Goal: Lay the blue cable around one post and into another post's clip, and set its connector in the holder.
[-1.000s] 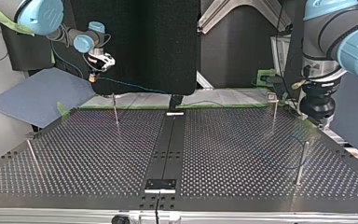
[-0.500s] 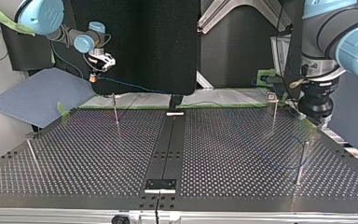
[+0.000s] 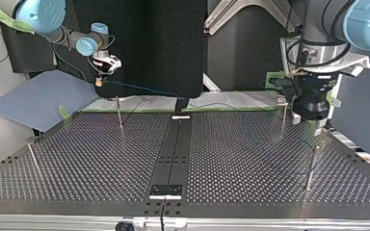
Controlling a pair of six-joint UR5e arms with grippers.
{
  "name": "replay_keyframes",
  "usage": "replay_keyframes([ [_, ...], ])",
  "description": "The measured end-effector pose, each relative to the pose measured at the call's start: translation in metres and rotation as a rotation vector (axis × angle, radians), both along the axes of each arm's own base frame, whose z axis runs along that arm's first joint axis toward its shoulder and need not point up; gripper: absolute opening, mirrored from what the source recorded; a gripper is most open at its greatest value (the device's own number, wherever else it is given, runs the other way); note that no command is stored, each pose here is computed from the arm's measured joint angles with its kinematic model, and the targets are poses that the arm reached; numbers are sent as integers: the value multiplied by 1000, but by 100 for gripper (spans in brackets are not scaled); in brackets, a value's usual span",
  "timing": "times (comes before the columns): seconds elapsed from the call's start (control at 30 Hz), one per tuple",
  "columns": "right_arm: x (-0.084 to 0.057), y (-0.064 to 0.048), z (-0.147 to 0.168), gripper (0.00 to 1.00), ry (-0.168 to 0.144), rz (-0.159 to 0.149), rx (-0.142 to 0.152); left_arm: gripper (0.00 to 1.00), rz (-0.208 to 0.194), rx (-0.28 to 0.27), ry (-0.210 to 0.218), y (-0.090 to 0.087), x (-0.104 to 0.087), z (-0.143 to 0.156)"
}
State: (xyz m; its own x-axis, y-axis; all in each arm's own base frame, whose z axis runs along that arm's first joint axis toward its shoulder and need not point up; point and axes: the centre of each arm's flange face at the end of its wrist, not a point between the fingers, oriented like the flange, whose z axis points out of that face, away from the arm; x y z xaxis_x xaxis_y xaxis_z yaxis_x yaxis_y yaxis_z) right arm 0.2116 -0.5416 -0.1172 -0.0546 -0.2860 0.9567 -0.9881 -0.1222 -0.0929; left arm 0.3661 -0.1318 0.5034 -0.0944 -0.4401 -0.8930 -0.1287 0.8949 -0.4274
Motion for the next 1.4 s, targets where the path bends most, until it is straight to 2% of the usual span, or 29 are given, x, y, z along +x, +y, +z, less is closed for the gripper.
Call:
replay_keyframes([
  [0.13, 0, 3, 12, 0, -2, -6, -15, 100, -65, 5, -8, -15, 5, -7],
  [0.27, -3, 8, 26, 0, -17, -28, -34, 100, -138, 26, -14, -32, 8, -17],
  [0.47, -5, 15, 37, 0, -26, -46, -33, 100, -202, 53, 5, -55, 9, -45],
  [0.73, -6, 17, 38, 0, -31, -49, -43, 100, -244, 81, 42, -81, 3, -91],
  [0.97, -5, 16, 39, 0, -38, -44, -56, 100, -300, 110, 95, -106, -4, -140],
  [1.17, -1, 15, 40, 0, -47, -14, -66, 100, -315, 151, 137, -119, -12, -175],
  [1.4, 5, 11, 42, 0, -53, 40, -89, 100, -319, 176, 185, -132, -25, -216],
])
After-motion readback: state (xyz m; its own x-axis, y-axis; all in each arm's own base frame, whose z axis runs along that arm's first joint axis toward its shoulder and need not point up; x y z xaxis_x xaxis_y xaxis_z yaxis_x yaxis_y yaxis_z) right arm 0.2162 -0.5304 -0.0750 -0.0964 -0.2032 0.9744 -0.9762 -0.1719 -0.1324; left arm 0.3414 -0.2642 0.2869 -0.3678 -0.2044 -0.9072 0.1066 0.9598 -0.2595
